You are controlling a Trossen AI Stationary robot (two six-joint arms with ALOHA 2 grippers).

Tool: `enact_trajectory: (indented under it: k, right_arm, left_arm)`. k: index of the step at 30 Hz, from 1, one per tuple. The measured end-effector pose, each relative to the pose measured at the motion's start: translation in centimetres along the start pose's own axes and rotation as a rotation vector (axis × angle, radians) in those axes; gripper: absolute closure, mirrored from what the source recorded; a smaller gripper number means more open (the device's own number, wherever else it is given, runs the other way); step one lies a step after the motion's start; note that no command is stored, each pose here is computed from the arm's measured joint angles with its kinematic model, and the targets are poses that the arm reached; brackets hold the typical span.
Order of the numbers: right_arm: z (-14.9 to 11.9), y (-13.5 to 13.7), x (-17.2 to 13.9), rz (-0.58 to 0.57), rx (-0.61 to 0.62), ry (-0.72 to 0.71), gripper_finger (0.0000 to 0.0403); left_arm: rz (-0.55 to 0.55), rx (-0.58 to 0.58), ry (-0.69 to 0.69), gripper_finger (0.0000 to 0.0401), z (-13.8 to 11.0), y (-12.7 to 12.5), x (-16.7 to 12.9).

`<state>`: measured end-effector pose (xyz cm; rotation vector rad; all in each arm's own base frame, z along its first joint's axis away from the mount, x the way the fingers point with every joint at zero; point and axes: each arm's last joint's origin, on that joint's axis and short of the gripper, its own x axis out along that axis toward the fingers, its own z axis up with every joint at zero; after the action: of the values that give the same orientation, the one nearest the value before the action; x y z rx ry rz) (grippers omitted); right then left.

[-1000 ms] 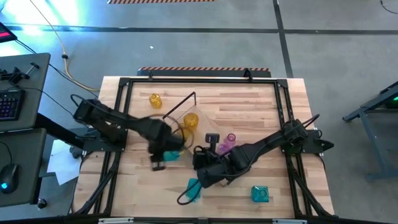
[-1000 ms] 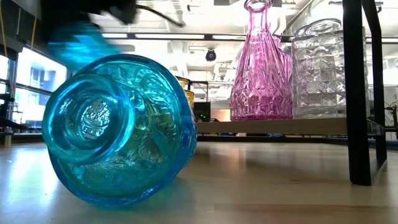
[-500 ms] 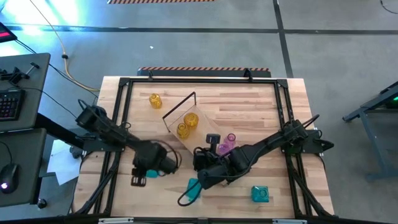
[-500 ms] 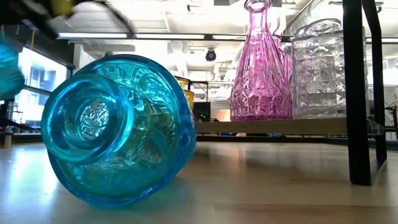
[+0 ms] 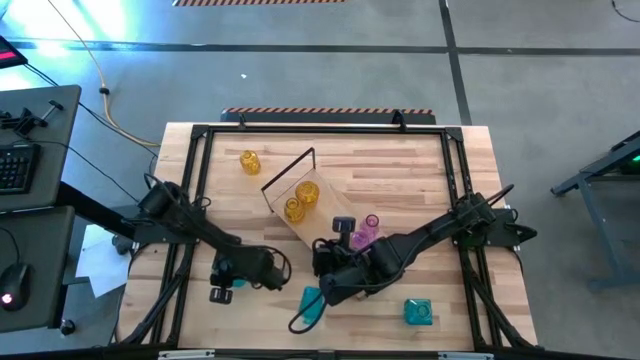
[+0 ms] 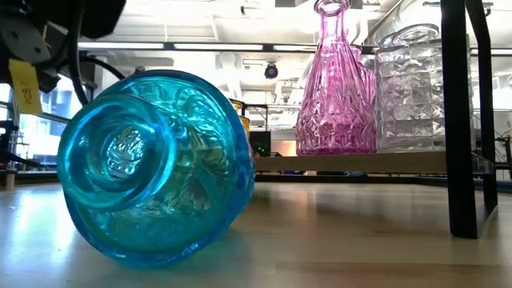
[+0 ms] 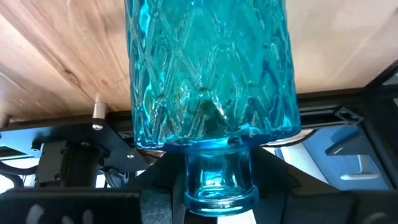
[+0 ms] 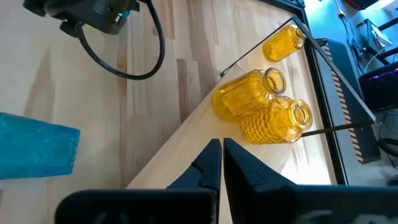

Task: Sort vases onto shelf
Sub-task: Put the left blue crystal vase on the shelf

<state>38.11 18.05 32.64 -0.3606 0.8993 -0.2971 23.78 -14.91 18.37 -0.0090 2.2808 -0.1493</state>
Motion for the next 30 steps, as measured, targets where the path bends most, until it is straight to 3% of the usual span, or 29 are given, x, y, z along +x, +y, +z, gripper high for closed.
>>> enact_trajectory:
  k: [6, 17, 23, 30]
  right_arm:
    - [-0.1, 0.0, 0.0, 0.003, -0.006, 0.009, 0.0403]
    - [-0.1, 0.0, 0.0, 0.003, -0.027, 0.013, 0.0403]
    - [-0.1, 0.0, 0.0, 0.004, -0.023, 0.013, 0.0403]
    - [-0.2, 0.3, -0.2, 0.008, 0.036, 0.01, 0.0403]
  left_arm:
    - [-0.015, -0.013, -0.009, 0.0268, 0.2, 0.4, -0.4]
    - [-0.048, -0.032, -0.119, 0.0269, 0.5, 0.8, -3.4]
    - [0.087, -0.098, -0.377, 0.0268, -1.0, 0.7, -7.7]
    - [0.04, -0.353, -0.751, 0.0268, -5.9, 1.4, -12.4]
